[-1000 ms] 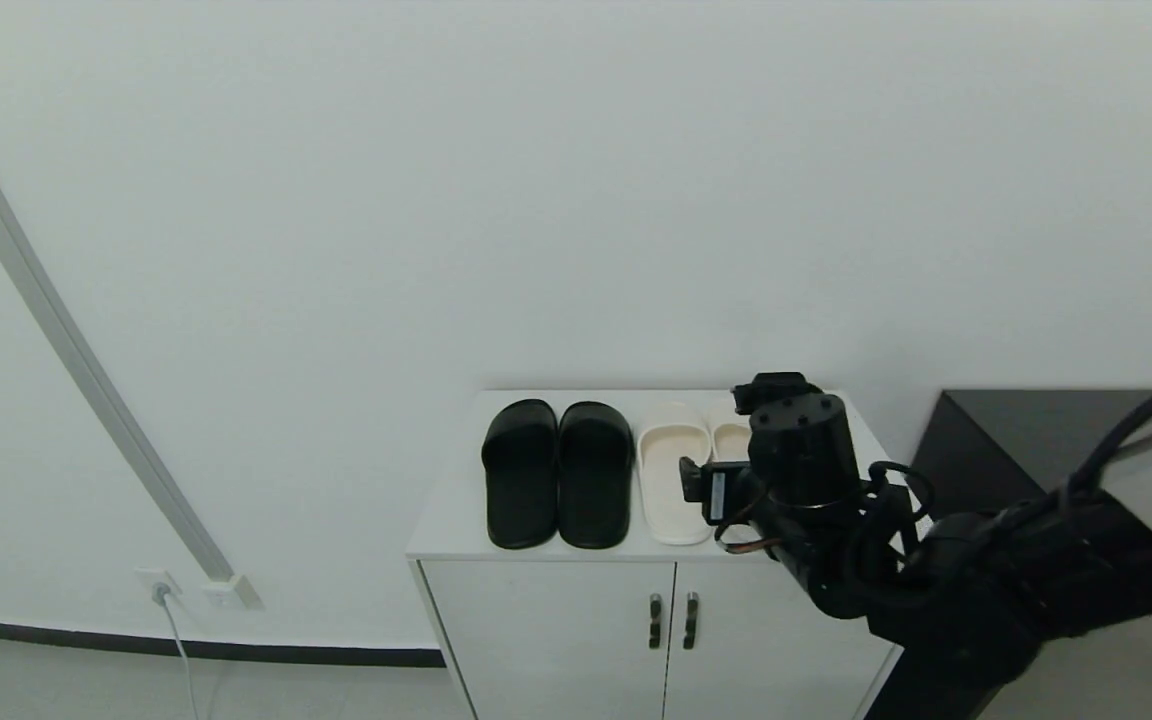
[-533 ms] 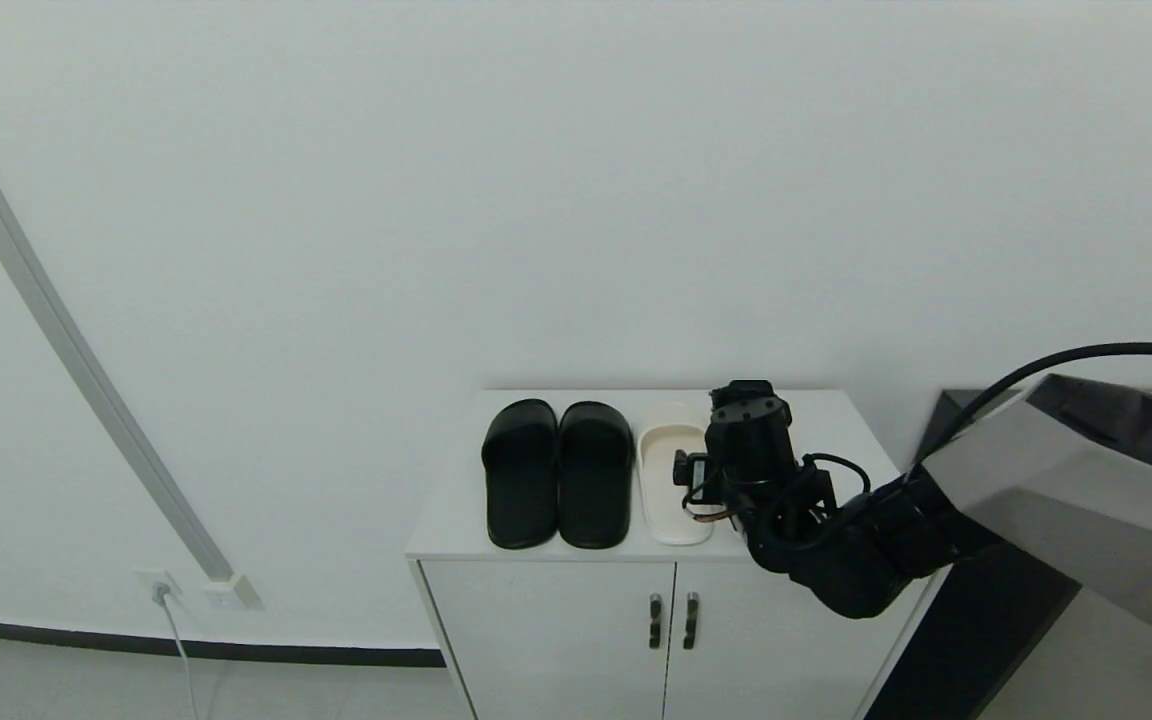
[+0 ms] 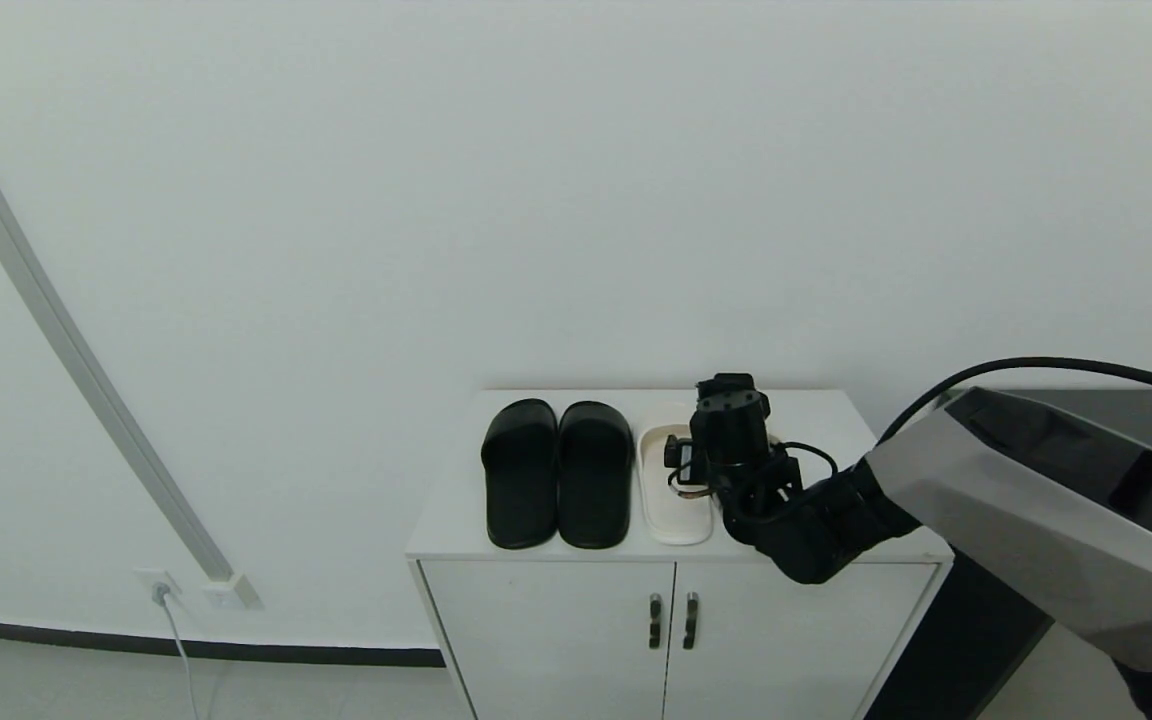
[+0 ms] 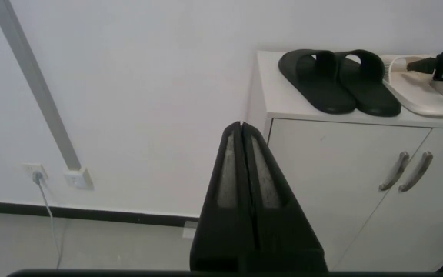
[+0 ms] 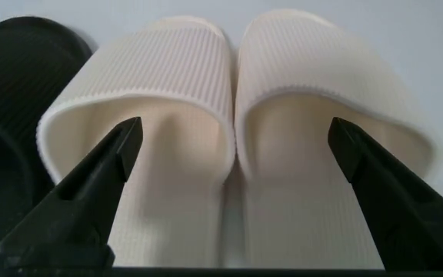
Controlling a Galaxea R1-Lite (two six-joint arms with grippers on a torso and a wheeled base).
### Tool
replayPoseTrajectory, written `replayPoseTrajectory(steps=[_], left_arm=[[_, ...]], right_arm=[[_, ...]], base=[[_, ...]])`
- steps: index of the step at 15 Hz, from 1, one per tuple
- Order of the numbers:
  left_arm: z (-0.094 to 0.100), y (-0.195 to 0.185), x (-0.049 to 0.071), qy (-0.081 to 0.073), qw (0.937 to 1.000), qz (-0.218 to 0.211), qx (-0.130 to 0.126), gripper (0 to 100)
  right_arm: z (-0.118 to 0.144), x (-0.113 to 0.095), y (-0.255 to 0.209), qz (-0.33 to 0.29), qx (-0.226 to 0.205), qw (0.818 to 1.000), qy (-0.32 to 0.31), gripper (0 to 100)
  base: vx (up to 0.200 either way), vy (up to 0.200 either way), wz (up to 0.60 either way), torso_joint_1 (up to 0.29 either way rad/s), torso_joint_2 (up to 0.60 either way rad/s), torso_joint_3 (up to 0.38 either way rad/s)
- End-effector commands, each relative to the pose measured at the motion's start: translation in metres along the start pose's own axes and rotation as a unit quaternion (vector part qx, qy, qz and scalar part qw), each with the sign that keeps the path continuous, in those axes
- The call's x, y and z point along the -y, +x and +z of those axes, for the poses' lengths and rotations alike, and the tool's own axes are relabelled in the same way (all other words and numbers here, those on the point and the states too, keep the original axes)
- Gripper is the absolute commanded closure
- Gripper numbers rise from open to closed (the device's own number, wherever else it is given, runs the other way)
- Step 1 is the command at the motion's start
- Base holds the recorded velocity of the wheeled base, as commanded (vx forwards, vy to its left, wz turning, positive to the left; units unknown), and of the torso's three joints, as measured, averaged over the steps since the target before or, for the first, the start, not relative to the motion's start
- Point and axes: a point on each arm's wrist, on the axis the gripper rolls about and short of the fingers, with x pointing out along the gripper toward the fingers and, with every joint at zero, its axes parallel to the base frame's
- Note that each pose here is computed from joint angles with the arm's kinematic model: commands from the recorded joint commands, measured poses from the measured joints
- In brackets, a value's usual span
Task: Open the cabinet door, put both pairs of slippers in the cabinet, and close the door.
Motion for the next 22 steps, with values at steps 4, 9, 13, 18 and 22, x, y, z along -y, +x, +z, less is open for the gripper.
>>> replayPoseTrajectory(steps=[4, 9, 13, 18, 22], left_arm=[[0.000, 0.000, 0.000, 0.000, 1.0000, 0.000, 0.000, 100], [0.000, 0.000, 0.000, 0.000, 1.0000, 0.000, 0.000, 100], [0.000, 0.000, 0.000, 0.000, 1.0000, 0.000, 0.000, 100], [0.000, 0.000, 0.000, 0.000, 1.0000, 0.002, 0.000, 100], [0.000, 0.000, 0.000, 0.000, 1.0000, 0.002, 0.000, 100]], right_arm=[[-0.008, -0.001, 0.016, -0.007, -0.002, 1.000, -0.002, 100], [-0.010, -0.001, 0.019, -0.009, -0.002, 1.000, -0.003, 100], [-0.003, 0.001, 0.016, -0.011, 0.004, 1.000, 0.001, 100], [0.059, 0.033, -0.067, 0.050, 0.022, 0.998, -0.008, 100], [0.060, 0.060, -0.132, 0.133, 0.035, 0.990, -0.042, 100]], base=[[0.000, 0.000, 0.00, 0.000, 0.00, 0.000], [0.000, 0.000, 0.00, 0.000, 0.00, 0.000], [0.000, 0.000, 0.00, 0.000, 0.00, 0.000], [0.000, 0.000, 0.00, 0.000, 0.00, 0.000], [0.000, 0.000, 0.00, 0.000, 0.00, 0.000]])
